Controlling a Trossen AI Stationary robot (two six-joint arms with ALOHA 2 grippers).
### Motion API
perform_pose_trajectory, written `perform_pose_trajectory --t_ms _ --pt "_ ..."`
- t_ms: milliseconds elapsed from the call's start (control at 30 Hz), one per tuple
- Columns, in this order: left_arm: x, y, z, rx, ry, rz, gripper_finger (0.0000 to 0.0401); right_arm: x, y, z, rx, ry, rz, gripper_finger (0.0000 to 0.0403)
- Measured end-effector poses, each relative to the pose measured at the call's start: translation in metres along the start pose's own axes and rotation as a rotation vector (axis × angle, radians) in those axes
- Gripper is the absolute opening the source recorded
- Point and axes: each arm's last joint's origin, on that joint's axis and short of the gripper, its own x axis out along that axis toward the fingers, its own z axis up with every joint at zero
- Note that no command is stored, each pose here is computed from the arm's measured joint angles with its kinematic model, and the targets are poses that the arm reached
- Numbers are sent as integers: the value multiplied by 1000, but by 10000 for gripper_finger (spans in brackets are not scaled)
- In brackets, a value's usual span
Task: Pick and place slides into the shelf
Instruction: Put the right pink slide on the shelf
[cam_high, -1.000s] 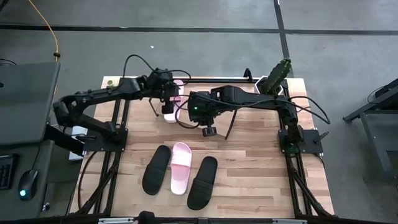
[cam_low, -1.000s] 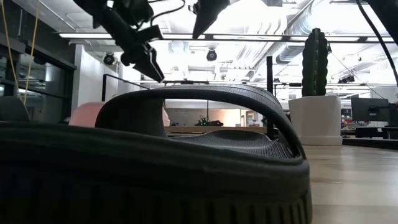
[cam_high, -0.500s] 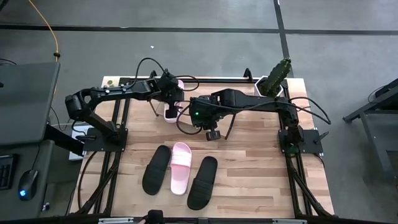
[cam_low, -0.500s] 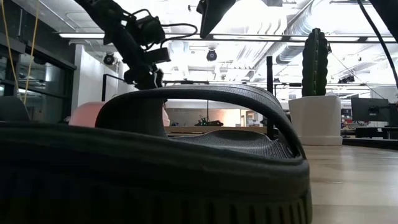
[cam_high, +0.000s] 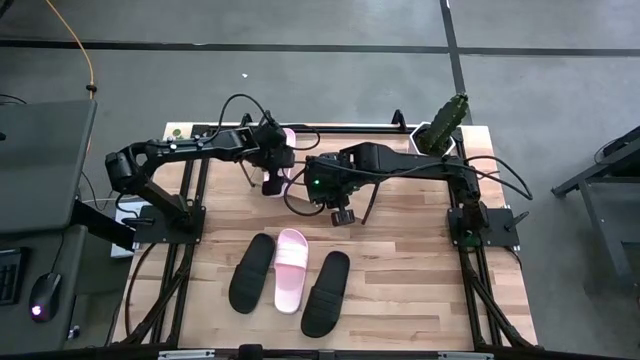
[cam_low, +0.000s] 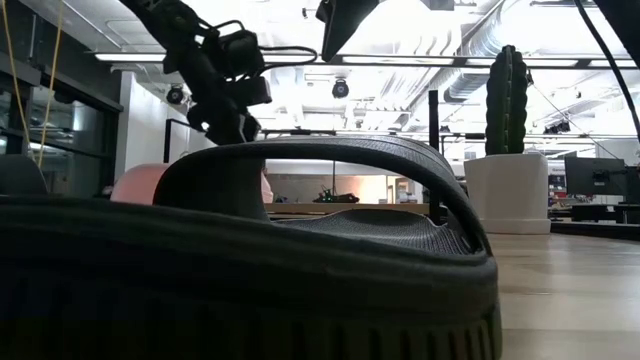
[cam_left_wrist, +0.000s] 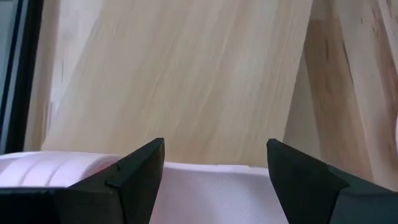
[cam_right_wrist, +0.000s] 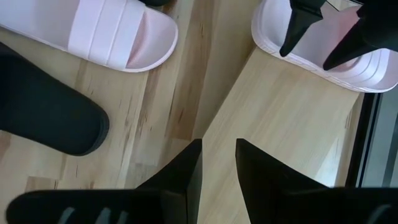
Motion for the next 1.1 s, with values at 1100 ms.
perform_pose_trajectory --t_ms 1100 --pt "28 -2 -13 -35 213 52 264 0 0 0 0 -1 1 87"
